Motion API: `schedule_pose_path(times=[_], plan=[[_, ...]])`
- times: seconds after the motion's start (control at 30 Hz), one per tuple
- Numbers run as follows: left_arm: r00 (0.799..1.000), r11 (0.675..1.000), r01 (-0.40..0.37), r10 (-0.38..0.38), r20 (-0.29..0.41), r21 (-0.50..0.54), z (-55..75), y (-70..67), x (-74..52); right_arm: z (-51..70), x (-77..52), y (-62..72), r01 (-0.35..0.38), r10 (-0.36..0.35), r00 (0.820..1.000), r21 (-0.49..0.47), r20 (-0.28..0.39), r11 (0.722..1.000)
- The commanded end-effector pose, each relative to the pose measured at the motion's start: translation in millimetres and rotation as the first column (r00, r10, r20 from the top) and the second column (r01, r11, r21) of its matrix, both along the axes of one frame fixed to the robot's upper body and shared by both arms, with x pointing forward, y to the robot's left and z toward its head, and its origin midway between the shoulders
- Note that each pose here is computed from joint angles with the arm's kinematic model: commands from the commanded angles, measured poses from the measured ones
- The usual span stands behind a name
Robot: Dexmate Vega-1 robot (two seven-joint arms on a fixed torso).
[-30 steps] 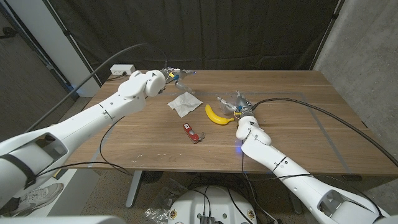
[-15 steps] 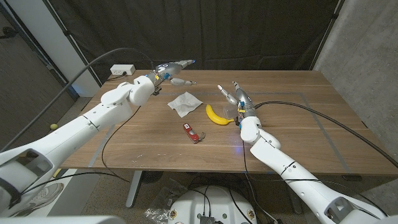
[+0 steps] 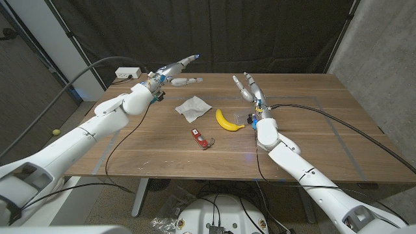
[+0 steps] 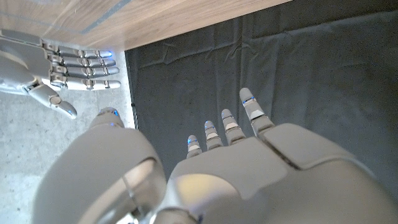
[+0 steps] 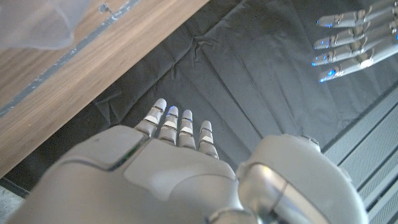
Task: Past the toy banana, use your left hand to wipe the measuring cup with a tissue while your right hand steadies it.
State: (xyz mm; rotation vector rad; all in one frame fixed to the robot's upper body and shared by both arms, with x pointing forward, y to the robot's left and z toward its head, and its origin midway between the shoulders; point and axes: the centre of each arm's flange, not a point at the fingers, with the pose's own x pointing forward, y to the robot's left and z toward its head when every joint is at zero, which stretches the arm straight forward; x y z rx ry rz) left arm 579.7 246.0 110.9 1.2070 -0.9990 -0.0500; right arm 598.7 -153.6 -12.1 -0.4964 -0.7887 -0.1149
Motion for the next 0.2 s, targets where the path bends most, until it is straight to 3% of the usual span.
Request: schedule_pose_path(times=[0.03,0.2], plan=[[0.998,0.991,0.046,-0.050,-0.028,-0.128,-11.2,29.3,0.7,10.8,-5.2,-18.3,-0.076,0.062,0.993,0.147,0.098,0.986],[0.997,0.986,0.029,-0.039,-0.062,-0.167,-16.9,34.6,11.1,16.5,0.6,-20.2,-0.070,0.055,0.993,0.138,0.105,0.988]])
